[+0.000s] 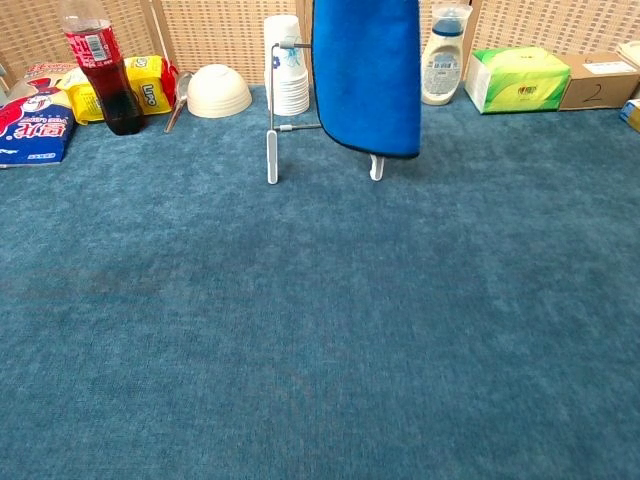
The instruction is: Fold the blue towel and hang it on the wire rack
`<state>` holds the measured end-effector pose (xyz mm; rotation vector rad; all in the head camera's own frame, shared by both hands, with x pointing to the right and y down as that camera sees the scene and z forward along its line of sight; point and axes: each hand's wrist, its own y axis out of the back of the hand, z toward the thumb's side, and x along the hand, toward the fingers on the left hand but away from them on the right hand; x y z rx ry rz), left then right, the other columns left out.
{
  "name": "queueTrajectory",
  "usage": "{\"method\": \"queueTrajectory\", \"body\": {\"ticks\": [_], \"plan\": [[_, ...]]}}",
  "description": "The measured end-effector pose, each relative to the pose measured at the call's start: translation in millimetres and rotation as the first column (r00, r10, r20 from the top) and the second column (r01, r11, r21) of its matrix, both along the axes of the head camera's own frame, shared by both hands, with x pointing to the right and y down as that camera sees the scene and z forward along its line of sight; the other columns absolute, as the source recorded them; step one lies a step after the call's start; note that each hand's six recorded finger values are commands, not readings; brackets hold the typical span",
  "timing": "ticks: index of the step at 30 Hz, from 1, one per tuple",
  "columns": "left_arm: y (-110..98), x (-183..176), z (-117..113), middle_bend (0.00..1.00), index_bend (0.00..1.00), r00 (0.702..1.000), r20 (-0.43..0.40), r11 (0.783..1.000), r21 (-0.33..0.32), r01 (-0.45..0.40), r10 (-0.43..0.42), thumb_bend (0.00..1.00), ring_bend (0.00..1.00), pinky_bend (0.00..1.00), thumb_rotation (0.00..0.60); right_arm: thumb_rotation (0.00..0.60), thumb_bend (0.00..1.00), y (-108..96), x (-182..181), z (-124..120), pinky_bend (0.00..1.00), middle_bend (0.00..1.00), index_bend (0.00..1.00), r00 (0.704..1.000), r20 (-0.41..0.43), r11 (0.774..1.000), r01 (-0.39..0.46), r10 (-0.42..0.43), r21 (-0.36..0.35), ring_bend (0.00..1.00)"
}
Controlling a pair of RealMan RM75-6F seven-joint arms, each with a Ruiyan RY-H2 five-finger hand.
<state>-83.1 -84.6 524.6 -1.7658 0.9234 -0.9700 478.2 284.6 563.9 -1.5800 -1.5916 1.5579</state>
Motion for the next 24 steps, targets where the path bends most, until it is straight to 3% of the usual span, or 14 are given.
{"method": "queueTrajectory", "body": {"ticks": [10,24], "plan": [[-18.3,1.9,17.5,0.41,0.74,0.997,0.059,0.998,-0.019,0.057,-0.056,0.43,0.18,0.0,0.6,0.6,0.28,4.2,1.4,1.3,0.0,0.03,0.08,1.0,-0.002,1.0,-0.011,0.011,-0.012,0.0],[-42.4,-3.6,32.9,0.41,0.73,0.983,0.136,0.992,0.004,0.126,-0.126,0.43,0.17,0.0,0.6,0.6,0.28,8.2,0.2,3.1,0.0,0.03,0.08,1.0,-0.002,0.999,-0.014,0.014,-0.028,0.0]]}}
